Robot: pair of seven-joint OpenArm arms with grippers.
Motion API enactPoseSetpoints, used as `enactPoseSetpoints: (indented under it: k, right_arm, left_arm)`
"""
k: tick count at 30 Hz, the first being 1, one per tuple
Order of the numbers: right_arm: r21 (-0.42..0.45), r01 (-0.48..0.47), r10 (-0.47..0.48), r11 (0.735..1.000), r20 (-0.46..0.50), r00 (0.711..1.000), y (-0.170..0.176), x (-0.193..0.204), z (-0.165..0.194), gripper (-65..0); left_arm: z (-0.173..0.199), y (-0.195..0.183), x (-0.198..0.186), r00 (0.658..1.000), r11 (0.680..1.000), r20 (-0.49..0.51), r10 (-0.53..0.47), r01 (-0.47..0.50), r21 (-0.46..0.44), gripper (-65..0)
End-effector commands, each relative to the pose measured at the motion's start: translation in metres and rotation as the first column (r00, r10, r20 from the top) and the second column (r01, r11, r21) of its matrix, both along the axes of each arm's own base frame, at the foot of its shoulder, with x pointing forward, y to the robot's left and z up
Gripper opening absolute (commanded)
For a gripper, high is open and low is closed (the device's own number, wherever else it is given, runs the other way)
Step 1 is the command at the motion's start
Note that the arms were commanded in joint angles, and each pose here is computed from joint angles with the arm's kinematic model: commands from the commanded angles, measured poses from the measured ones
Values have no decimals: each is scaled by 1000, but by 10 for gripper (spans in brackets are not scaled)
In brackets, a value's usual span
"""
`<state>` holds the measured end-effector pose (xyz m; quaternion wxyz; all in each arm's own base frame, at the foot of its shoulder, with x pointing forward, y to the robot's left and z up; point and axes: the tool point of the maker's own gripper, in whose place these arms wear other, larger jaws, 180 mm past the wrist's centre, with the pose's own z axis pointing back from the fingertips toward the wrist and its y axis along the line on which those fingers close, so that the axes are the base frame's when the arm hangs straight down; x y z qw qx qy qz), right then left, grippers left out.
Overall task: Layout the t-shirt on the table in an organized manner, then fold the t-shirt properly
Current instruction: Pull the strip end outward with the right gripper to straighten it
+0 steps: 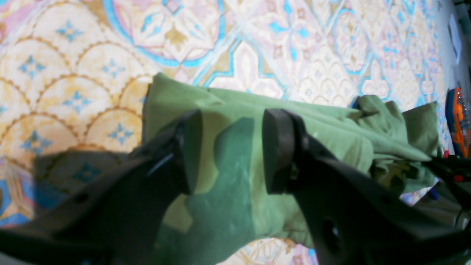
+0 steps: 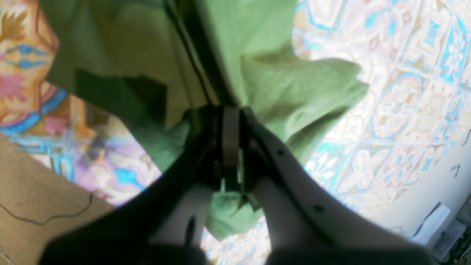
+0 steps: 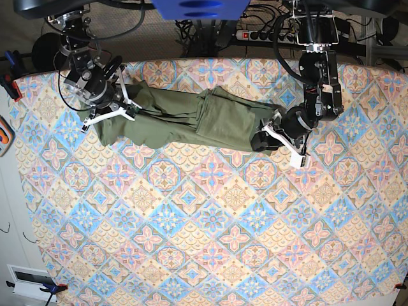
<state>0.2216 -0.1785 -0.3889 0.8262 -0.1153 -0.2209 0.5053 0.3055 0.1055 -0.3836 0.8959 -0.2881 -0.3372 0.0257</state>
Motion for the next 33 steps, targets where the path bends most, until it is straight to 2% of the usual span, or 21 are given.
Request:
enactPoseSetpoints:
  k: [1,7,12,14,19,22,27,33]
  right_arm:
    - [-24,-5,6,1000,28,1000,-7,6,9,-650]
    - [-40,-47,47,998,-24,999,-4,-11,-2,-650]
    - [-39,-54,53,998,-24,998,-1,-10,-2,-645]
    - [-34,-40,40,999,-16,999,-5,-9,-1,-606]
    - [-29,-25,25,999,3,1000,-8,-5,3,-454]
    - [-10,-37,37,999,15,999,-5,-4,5,-412]
    - [-35,46,-44,998,64,997,-34,8,17,-407]
    - [-65,167,-157,984,141,978,-77,21,39,-407]
  left_arm:
    - [8,3,9,999,1000,33,9,-8,-9,-388]
    - [11,2,14,999,1000,43,10,-10,-15,-388]
    - [12,1,16,999,1000,47,9,-8,-15,-388]
    - [12,1,16,999,1000,46,9,-8,-14,-388]
    - [12,1,16,999,1000,46,9,-8,-12,-388]
    - [12,1,16,999,1000,46,9,-8,-12,-388]
    - [12,1,16,999,1000,46,9,-8,-11,-388]
    - [11,1,16,999,1000,44,9,-8,-11,-388]
